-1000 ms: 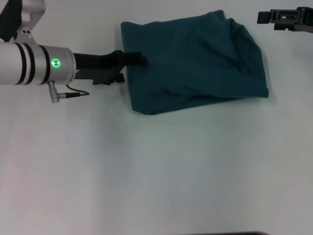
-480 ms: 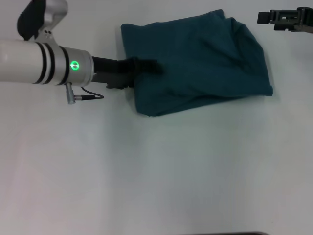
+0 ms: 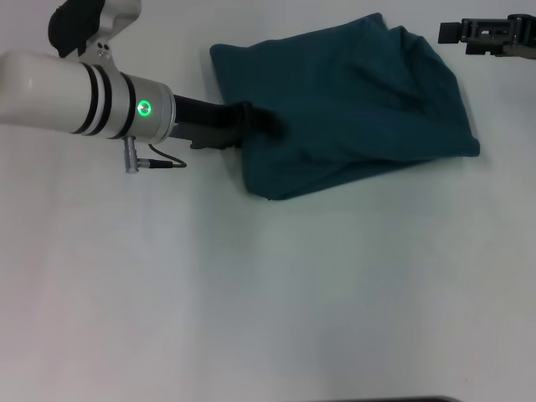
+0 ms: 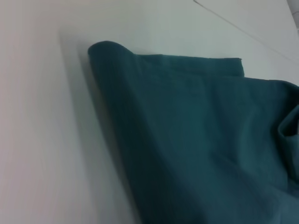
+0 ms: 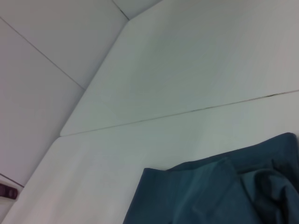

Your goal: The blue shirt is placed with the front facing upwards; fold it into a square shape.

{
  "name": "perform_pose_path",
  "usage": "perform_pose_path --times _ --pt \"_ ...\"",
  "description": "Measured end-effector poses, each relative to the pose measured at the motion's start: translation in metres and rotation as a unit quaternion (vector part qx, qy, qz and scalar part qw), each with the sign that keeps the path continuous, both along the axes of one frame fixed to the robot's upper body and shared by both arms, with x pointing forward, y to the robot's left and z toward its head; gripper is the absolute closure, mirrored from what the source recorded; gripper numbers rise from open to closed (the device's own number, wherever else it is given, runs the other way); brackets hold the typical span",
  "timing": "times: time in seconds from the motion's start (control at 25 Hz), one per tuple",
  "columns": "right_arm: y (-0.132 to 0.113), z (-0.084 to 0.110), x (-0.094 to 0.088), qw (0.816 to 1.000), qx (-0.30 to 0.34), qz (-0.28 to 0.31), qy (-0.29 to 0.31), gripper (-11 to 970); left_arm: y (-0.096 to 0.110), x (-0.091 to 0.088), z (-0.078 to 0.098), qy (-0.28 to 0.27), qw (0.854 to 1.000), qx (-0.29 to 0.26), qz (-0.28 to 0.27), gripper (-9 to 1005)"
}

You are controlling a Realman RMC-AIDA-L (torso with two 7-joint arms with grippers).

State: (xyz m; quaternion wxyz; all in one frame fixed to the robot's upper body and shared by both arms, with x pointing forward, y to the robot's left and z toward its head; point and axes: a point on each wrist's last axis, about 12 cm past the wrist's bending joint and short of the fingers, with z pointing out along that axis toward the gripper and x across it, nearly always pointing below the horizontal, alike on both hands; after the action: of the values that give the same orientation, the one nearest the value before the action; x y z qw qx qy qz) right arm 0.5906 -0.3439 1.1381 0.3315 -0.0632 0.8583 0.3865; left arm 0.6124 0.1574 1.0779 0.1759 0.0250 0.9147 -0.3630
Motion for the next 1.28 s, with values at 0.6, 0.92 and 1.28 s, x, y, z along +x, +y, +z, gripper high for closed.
perform_pose_path --times 0.6,0.92,1.28 --pt "0.001 0.002 0.002 1.000 0.000 0.000 -0.003 15 -0.006 0.001 0.003 -0.002 1.000 -0.001 -0.010 805" --pt "0.000 -0.001 0.000 1.000 0.001 -0.002 0.002 15 0.014 -0.008 0.003 0.001 1.000 -0.014 -0.005 866" --pt "0.001 0.000 0.001 1.000 0.002 -0.001 0.000 14 0.052 -0.018 0.009 0.007 1.000 -0.024 0.011 862"
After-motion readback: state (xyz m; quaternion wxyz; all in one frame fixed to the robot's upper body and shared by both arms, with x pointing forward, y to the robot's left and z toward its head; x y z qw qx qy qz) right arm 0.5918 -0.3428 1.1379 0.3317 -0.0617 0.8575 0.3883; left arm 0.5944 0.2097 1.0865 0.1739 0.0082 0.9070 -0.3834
